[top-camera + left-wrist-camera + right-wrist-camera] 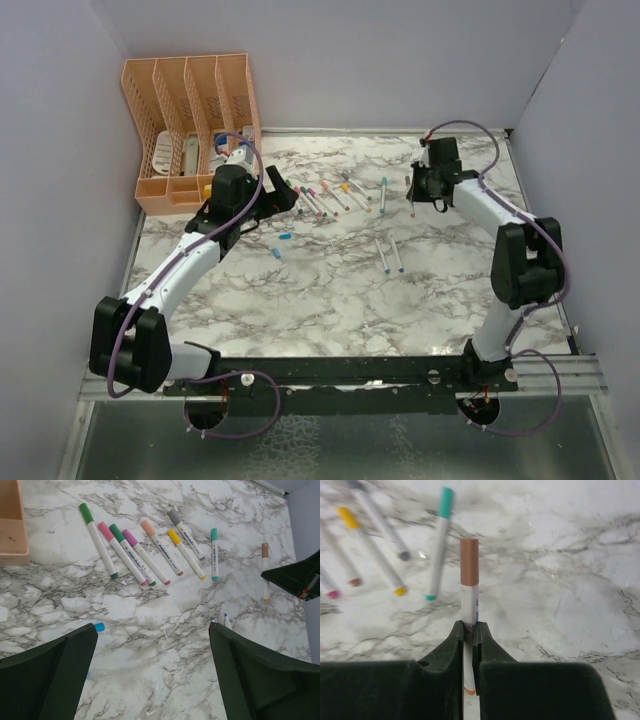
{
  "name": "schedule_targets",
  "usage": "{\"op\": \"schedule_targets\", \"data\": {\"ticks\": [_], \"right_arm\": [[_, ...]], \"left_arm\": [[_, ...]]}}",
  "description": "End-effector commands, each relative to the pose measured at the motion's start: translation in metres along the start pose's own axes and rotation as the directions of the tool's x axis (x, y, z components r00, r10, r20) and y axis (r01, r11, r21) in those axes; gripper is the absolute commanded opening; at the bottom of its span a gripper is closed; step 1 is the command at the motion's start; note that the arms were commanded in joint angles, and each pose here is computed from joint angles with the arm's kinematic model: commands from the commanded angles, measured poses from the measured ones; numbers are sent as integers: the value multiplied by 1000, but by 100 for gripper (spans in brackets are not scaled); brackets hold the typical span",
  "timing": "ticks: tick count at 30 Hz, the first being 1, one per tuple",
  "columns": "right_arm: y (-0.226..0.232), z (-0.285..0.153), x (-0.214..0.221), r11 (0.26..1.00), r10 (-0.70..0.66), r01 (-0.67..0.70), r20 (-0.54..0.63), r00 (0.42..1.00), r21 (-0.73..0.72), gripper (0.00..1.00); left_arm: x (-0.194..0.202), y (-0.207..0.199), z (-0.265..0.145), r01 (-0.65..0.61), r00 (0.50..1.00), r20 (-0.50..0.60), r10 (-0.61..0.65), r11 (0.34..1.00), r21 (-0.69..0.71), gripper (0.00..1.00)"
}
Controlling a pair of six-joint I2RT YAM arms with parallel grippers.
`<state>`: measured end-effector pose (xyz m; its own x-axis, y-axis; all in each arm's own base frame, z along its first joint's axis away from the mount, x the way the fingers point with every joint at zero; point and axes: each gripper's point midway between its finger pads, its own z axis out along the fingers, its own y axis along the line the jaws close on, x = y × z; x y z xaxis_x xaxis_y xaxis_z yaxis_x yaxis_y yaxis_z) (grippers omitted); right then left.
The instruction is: Open the pen caps
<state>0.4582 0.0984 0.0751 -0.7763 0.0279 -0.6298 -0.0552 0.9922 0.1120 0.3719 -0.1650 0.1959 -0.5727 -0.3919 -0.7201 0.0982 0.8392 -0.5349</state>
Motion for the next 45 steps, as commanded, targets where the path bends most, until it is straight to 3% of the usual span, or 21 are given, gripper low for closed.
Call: {"op": "schedule_targets", "data": {"ticks": [1,14,27,45], "right_arm": [[57,-64,-51,957,-40,98,212,977,-274,1],[165,-113,-2,825,-198,285,222,955,-488,1],[215,-131,13,741,-235,346,260,937,-576,1],[229,-152,19,706,-226,381,320,920,-597,1]], "left_arm": [[-6,-35,15,62,998,-15,-61,987,149,96],[0,-94,55,103,994,-56,-91,957,270,95],[29,-115,67,144,987,-117,-113,942,304,90],[37,-117,57,198,978,-128,-165,926,320,56]]}}
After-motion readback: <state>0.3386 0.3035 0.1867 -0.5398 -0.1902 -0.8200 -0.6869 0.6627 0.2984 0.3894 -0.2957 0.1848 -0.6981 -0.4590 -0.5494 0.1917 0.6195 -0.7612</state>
